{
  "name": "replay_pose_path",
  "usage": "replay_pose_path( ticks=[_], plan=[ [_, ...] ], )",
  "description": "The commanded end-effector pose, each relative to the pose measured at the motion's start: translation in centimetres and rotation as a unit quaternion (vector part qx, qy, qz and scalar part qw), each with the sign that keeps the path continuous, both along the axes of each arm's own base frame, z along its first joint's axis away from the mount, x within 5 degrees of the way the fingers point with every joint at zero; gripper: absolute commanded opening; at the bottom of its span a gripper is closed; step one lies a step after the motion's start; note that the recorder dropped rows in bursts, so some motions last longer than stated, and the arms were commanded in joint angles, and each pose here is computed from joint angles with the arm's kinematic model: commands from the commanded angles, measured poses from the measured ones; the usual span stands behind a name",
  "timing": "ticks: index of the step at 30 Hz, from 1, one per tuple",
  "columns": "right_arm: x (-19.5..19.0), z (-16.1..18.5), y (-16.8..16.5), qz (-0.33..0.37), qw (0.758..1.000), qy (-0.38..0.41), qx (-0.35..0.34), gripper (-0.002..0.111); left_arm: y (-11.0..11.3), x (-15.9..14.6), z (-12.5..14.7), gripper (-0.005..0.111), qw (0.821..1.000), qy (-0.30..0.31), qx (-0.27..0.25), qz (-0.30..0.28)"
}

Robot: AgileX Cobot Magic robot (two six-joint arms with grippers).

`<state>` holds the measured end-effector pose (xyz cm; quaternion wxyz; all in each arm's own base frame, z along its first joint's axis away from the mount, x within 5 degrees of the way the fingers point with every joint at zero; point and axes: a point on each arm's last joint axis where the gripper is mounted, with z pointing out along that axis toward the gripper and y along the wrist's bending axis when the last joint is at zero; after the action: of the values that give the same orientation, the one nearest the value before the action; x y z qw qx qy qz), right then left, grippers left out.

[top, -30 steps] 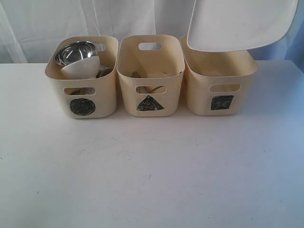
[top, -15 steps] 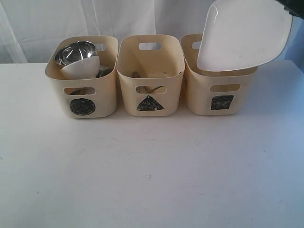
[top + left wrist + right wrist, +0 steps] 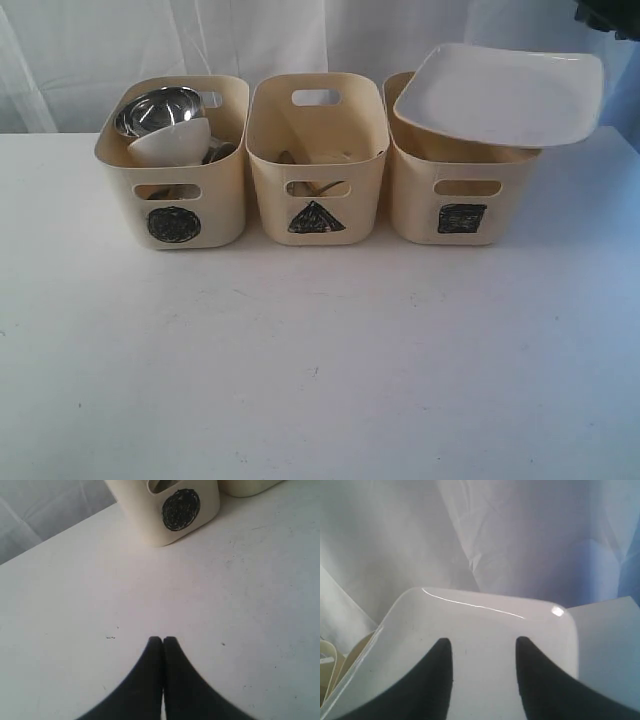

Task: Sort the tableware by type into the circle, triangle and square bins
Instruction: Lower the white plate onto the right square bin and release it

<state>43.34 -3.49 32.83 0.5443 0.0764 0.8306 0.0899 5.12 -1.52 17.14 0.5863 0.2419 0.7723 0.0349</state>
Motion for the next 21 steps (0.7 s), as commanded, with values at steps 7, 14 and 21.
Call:
replay_pose_path(
  ticks=[7,14,21],
  plan=[
    [0.7,0.0,1.2,0.068,0.997,0.039,-0.013,0.035,0.0,0.0,-0.1,0.000,1.000,-0.003,0.006,-0.008],
    [1.6,-1.3,4.5,0.109,0.993,0.041,-0.032,0.017,-0.1,0.0,0.0,0.000,1.000,-0.006,0.009,-0.013],
    [-1.2,4.0,4.7,0.122,0.988,-0.008,-0.099,0.000,0.0,0.0,-0.1,0.000,1.000,-0.009,0.024,-0.011]
  ],
)
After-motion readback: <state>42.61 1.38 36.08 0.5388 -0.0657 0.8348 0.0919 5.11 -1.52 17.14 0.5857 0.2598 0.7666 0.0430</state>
